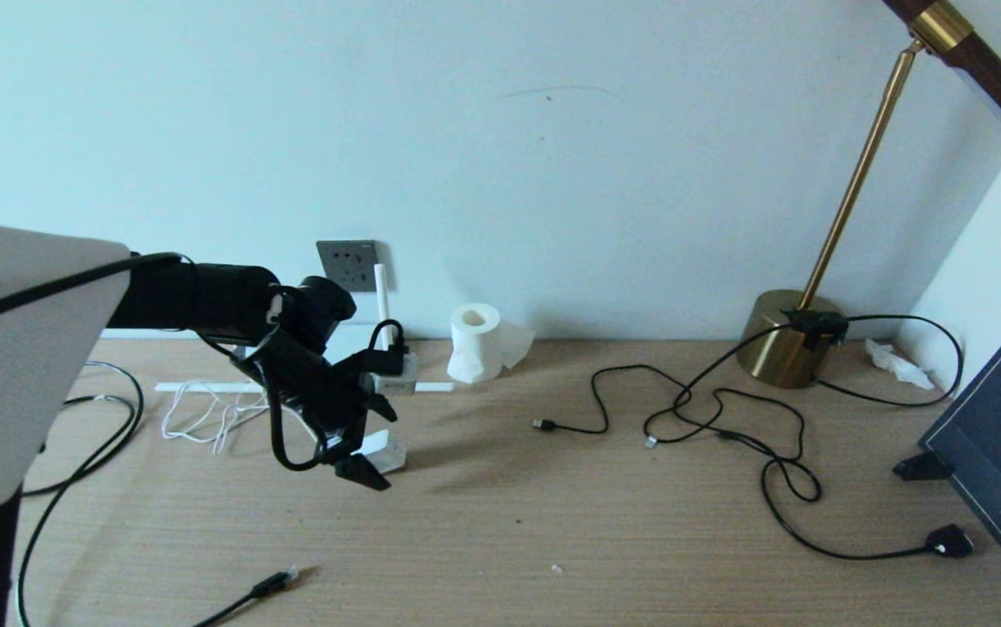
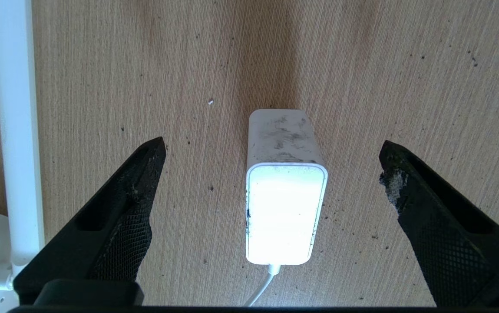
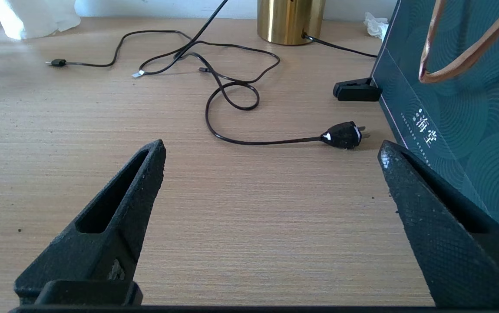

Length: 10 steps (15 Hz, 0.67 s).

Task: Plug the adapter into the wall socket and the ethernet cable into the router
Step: Pick up plug

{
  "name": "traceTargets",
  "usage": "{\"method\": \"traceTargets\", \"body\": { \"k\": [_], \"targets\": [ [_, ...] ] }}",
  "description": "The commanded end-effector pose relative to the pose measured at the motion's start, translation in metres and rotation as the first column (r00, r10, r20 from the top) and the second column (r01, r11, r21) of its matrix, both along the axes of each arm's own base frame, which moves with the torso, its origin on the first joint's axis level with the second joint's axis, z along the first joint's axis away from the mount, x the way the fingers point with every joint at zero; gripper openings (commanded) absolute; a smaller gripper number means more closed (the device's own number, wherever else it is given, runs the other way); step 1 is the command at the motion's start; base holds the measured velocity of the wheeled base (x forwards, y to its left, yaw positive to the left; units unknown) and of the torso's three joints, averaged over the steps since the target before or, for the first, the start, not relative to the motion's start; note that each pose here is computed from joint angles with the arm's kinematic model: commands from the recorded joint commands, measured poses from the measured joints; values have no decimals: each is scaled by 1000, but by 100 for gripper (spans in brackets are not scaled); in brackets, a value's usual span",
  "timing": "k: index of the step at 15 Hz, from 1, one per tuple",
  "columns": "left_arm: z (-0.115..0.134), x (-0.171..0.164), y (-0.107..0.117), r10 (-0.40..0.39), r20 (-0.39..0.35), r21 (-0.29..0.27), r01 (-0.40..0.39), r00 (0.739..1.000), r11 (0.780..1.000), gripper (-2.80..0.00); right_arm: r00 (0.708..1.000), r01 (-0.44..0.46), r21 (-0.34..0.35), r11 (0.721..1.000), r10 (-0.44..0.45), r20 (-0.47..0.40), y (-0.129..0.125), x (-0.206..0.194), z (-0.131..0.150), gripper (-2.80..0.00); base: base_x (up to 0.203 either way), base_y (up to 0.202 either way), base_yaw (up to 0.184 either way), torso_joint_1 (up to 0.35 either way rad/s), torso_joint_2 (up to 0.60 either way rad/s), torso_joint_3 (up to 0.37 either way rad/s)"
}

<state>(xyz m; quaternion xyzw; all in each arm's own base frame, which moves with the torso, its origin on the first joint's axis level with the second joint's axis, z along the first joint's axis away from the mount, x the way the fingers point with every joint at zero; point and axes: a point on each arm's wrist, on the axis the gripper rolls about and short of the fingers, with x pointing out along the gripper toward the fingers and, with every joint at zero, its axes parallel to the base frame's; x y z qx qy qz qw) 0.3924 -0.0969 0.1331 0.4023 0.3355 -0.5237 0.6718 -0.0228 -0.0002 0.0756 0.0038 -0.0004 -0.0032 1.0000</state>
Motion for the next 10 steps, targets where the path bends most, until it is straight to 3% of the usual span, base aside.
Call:
{"method": "traceTargets", "body": {
  "k": [1,10],
  "targets": [
    [-1,0,0,-6,-3,1,6,1000,1000,0,1000,0,0,1000,0,1,0,0,0,0,0,0,0,0,0,0],
    [-4,0,0,-8,-14,1,8,1000,1000,0,1000,1,0,1000,-1,0,0,0,0,0,0,0,0,0,0,0]
  ]
}}
